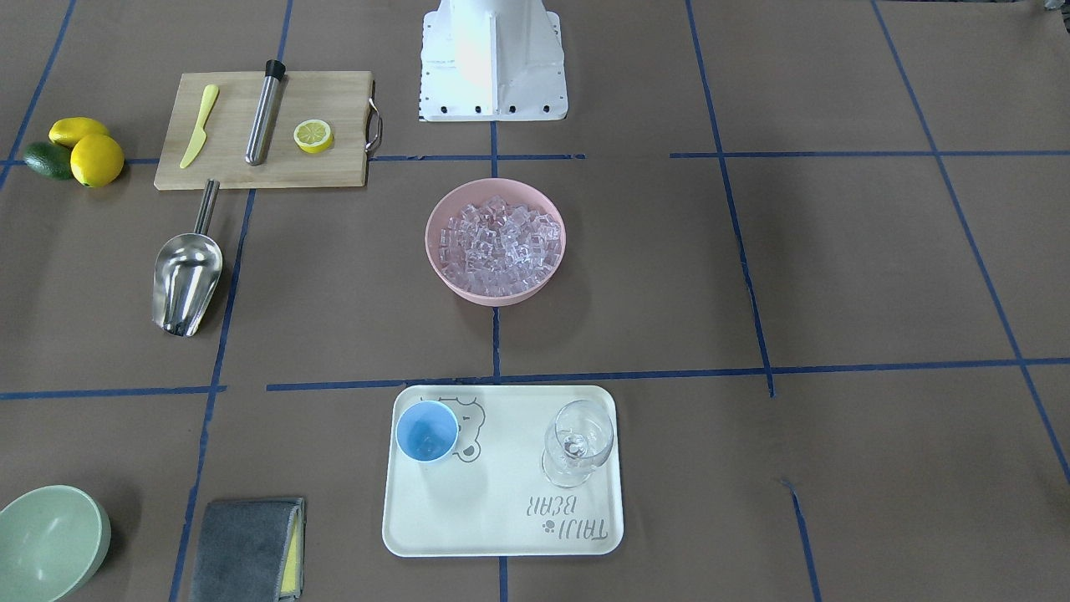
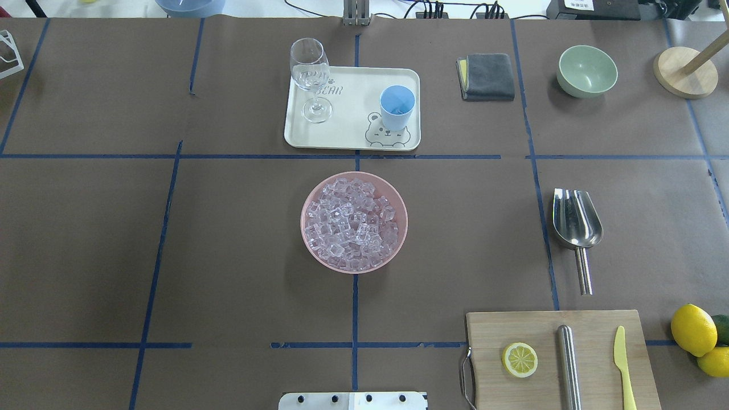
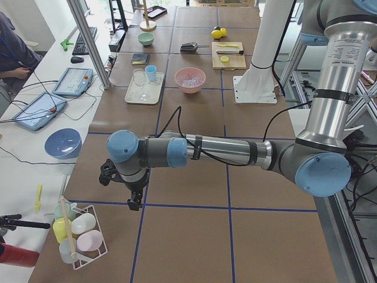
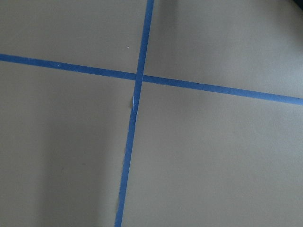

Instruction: Put ice in cup with scoop

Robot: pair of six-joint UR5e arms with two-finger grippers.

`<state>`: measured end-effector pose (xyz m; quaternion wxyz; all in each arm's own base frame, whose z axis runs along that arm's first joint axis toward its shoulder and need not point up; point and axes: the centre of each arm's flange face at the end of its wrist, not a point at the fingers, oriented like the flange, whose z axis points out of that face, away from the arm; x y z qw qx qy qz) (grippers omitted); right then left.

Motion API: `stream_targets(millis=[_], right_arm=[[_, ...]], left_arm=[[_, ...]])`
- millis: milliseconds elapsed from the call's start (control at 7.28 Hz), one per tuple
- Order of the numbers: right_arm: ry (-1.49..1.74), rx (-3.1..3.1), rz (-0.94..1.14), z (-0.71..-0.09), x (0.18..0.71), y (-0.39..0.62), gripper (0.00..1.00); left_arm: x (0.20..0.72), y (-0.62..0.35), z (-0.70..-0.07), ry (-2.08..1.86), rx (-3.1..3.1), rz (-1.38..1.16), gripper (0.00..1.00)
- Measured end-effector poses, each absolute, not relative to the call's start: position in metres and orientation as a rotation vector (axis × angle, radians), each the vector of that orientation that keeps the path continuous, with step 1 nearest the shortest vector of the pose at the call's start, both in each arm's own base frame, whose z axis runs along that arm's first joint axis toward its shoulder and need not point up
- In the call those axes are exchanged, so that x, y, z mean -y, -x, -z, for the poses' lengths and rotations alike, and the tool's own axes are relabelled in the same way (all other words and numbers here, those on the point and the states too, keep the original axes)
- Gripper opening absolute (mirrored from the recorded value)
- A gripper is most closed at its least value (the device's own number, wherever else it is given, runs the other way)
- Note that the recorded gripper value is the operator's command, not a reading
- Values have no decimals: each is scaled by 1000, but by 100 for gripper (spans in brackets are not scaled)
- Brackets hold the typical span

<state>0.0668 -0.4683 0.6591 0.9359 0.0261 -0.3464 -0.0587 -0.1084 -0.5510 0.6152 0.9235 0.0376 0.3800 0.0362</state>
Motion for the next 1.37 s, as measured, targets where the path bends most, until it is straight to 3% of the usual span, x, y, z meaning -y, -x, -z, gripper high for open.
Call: stream_targets(millis=[1373], right_arm=[[-58,737,150,-657,472,-52,100]], left_arm=[[538,102,-621,-109,-770,-91,100]])
